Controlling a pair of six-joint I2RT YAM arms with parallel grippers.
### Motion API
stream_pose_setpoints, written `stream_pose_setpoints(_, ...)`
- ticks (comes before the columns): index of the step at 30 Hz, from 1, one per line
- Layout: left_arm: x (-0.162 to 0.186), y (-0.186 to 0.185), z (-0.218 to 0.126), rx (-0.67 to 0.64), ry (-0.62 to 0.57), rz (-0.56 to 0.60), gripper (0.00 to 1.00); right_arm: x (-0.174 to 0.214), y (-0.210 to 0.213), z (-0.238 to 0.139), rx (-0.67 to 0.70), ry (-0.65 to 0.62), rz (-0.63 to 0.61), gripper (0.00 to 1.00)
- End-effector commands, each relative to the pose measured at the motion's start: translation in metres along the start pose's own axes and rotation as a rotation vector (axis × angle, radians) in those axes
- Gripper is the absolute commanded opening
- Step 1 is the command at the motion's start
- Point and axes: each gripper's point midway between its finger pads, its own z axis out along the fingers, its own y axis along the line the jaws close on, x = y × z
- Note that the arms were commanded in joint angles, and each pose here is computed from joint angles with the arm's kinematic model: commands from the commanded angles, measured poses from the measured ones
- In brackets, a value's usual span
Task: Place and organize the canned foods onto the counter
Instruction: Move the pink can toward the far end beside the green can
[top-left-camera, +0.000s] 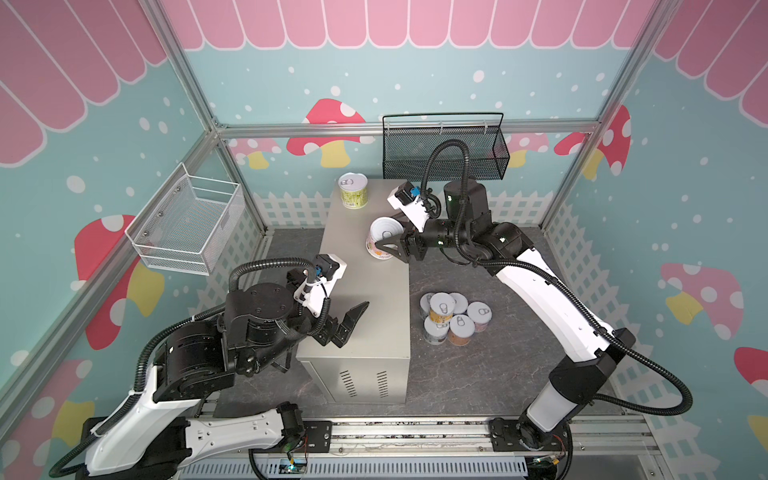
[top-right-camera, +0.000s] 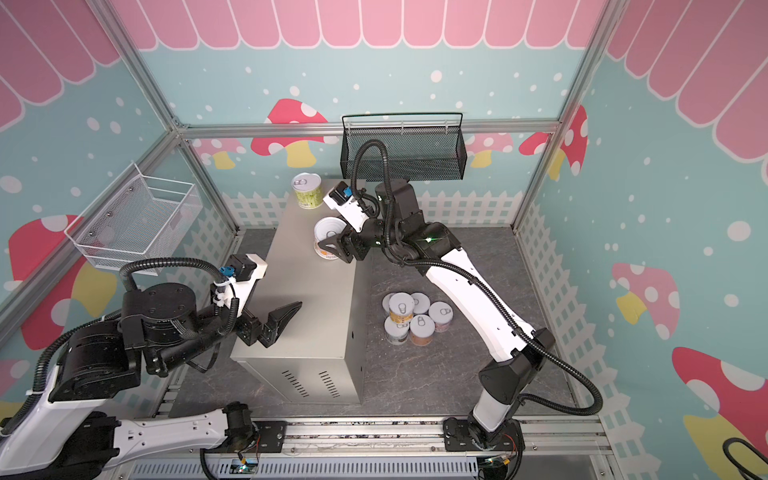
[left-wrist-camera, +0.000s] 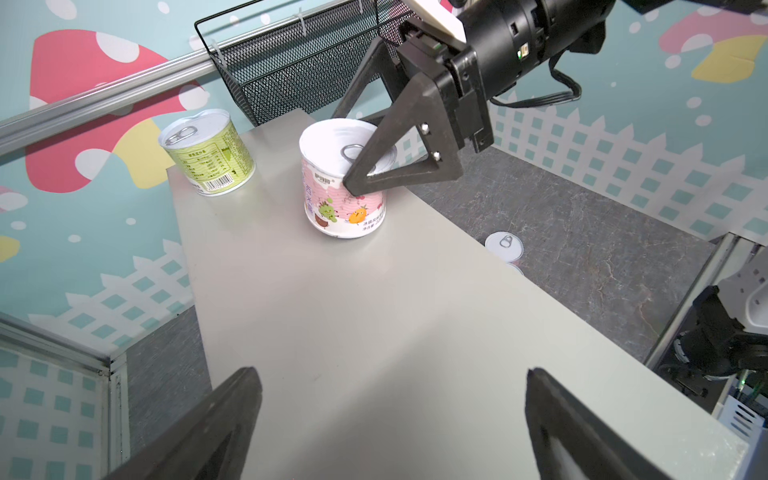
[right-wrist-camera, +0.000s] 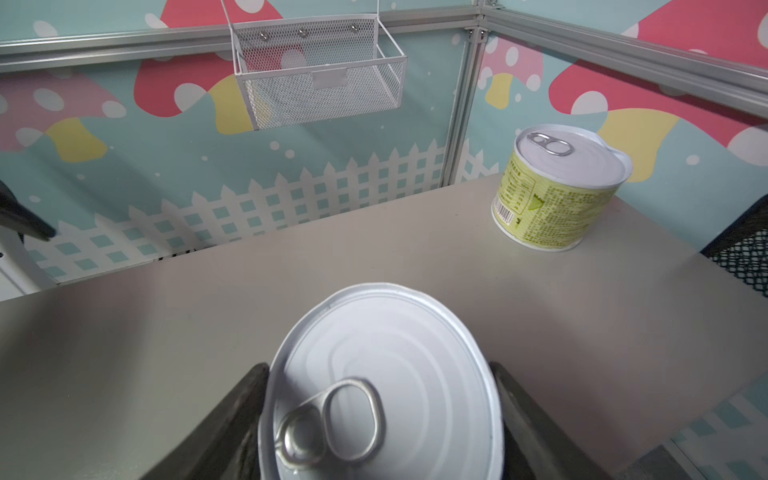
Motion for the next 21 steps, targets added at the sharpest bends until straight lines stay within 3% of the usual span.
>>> stream_pose_setpoints(1,0.005,0.008,-0.006,-0.029,-0.002,-0.01,0.99,0.014,-0.015,0.012,0.063,0.056,0.019,0.69)
stream_pose_setpoints(21,0.007,0.013,0.009,-0.089,-0.015,0.032,1.0,0.027,-0.067,0.039,0.277,0.091,0.017,0.67)
